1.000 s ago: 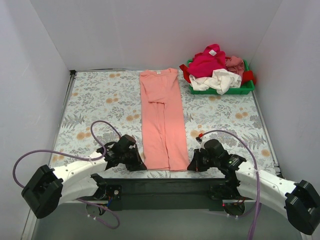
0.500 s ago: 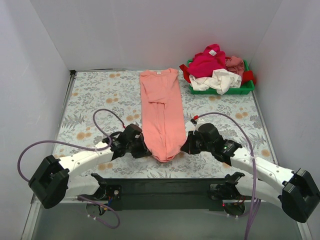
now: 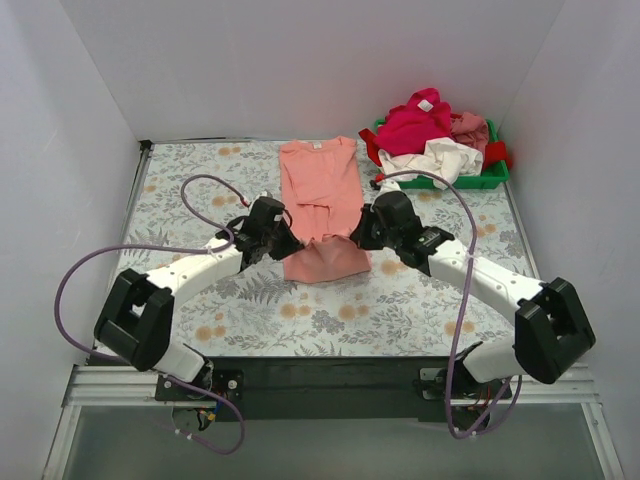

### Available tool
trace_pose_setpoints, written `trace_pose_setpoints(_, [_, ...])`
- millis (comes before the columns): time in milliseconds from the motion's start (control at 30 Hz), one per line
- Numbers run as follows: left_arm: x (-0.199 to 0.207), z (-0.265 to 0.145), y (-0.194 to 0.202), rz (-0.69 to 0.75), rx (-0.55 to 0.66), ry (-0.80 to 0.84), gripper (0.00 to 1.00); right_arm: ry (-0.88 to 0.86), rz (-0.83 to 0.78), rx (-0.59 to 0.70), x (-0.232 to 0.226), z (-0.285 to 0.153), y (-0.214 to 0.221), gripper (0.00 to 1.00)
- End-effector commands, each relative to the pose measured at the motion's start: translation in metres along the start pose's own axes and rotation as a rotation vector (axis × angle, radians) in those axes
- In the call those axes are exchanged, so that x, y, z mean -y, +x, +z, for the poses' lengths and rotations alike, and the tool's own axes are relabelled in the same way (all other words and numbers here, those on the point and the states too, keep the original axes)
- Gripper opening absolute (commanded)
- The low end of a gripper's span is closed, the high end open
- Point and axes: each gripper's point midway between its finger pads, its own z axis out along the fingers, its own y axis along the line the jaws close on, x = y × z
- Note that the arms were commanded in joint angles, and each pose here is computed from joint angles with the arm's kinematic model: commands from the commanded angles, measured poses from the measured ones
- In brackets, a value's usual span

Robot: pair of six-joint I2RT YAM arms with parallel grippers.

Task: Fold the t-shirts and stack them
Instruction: Fold the tshirt

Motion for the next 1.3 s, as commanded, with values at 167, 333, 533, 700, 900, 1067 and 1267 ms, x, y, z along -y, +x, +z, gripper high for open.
trace_pose_setpoints(167, [0.015,0.035,-0.077,0.026,0.13,0.008,0.0,-0.012,-0.025,0.08,0.005,0.048,-0.075,0.01])
trace_pose_setpoints(333, [0.015,0.049,-0.106,0.013,0.162,0.003,0.0,-0.029,-0.038,0.071,0.008,0.069,-0.091,0.01])
trace_pose_setpoints(533, [0.003,0.072,-0.113,0.019,0.136,-0.013,0.0,-0.042,-0.026,0.035,0.019,0.092,-0.093,0.01])
trace_pose_setpoints(700, [-0.002,0.082,-0.123,0.028,0.156,-0.022,0.0,-0.031,-0.015,0.023,0.029,0.103,-0.095,0.01])
trace_pose_setpoints(900, [-0.004,0.097,-0.127,0.031,0.116,0.0,0.0,-0.021,0.008,0.016,0.041,0.116,-0.1,0.01])
trace_pose_setpoints(1067, [-0.006,0.103,-0.133,0.026,0.114,0.0,0.05,-0.026,0.029,0.0,0.049,0.128,-0.101,0.05])
trace_pose_setpoints(1267, [0.01,0.085,-0.141,0.037,0.115,0.059,0.9,-0.077,0.033,-0.001,0.045,0.121,-0.108,0.54])
